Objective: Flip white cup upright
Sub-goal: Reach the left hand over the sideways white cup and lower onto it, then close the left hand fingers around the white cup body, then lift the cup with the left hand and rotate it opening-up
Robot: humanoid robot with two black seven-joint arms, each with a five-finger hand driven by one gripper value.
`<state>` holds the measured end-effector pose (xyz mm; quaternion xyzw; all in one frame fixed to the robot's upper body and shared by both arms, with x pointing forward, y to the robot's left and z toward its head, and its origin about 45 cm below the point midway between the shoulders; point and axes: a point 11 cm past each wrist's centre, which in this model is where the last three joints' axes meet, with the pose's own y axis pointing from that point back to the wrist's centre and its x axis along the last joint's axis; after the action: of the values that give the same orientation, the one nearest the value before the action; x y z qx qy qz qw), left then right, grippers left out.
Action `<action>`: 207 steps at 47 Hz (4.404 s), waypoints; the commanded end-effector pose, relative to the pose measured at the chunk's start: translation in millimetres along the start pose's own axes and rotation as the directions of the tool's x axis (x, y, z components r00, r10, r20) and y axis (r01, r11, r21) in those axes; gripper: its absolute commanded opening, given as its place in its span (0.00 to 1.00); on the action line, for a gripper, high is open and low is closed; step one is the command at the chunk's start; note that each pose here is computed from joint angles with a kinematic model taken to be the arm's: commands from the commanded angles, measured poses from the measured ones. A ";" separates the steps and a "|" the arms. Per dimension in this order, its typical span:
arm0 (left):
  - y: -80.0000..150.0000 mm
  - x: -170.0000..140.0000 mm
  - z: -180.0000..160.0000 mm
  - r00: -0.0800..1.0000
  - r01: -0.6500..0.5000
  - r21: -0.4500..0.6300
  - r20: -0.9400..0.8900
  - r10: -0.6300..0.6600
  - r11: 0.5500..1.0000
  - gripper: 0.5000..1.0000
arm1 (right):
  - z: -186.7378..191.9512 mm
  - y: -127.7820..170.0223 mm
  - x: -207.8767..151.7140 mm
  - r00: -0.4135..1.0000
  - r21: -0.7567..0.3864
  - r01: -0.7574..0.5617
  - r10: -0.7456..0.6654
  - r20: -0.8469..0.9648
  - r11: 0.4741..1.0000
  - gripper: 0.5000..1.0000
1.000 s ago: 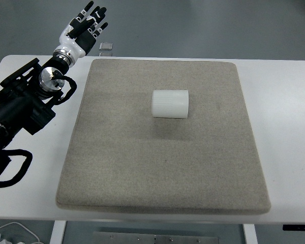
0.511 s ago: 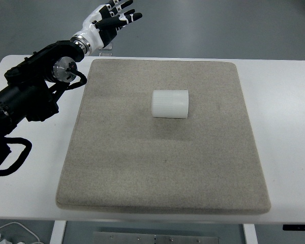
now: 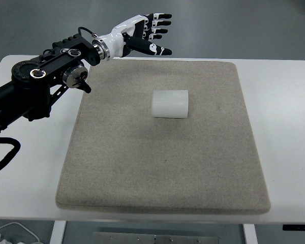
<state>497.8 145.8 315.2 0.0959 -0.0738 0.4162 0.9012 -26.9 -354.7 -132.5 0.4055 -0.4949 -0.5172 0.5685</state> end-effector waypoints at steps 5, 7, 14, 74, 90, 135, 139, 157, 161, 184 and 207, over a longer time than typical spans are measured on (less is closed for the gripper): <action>3.5 -20.6 6.0 0.989 0.084 0.105 0.115 -0.096 0.991 0.98 | -0.2 0.0 -0.2 1.000 0.000 0.000 0.000 0.000 1.000 0.86; 4.6 -21.8 9.3 0.984 0.089 0.118 0.143 -0.106 0.989 0.98 | -0.2 0.0 0.3 1.000 0.000 -0.001 0.001 0.000 1.000 0.86; 7.0 -37.8 12.3 0.940 0.137 0.209 0.282 -0.194 0.968 0.98 | -0.2 0.0 0.3 1.000 0.000 -0.001 0.001 0.000 1.000 0.86; -19.1 -88.6 -25.8 0.607 0.080 0.470 0.677 -0.417 0.879 0.96 | -0.2 0.0 0.3 1.000 0.000 -0.001 0.001 0.000 1.000 0.86; -21.6 -89.7 -28.7 0.608 0.075 0.474 0.676 -0.417 0.877 0.96 | -0.2 0.0 0.5 1.000 0.000 -0.003 0.003 0.001 1.000 0.86; -19.6 -98.1 -41.3 0.557 0.082 0.512 0.688 -0.465 0.855 0.58 | -0.2 0.0 -0.2 1.000 0.000 0.000 0.000 0.000 1.000 0.86; -20.0 -98.5 -40.0 0.558 0.084 0.508 0.689 -0.463 0.857 0.48 | -0.2 0.0 0.5 1.000 0.000 -0.003 0.003 0.001 1.000 0.86; -25.1 -85.0 -16.5 0.622 0.070 0.451 0.677 -0.392 0.890 0.10 | -0.2 0.0 -0.2 1.000 0.000 0.000 0.000 0.000 1.000 0.86; -28.4 -75.1 -6.4 0.679 0.058 0.417 0.649 -0.342 0.907 0.10 | -0.2 0.0 0.4 1.000 0.000 -0.001 0.001 0.000 1.000 0.86; -17.8 -21.8 31.6 0.992 0.068 0.196 0.087 -0.087 0.978 0.10 | 0.7 -0.1 -0.2 1.000 -0.001 0.000 0.000 0.000 1.000 0.86; -0.7 3.5 38.0 0.973 -0.044 -0.160 -0.231 0.006 0.986 0.08 | -0.2 0.0 0.3 1.000 0.000 -0.001 0.001 0.000 1.000 0.86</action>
<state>499.1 136.4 351.6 -0.0025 -0.0056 0.4245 0.9054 -27.0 -354.9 -132.5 0.4053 -0.4951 -0.5170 0.5686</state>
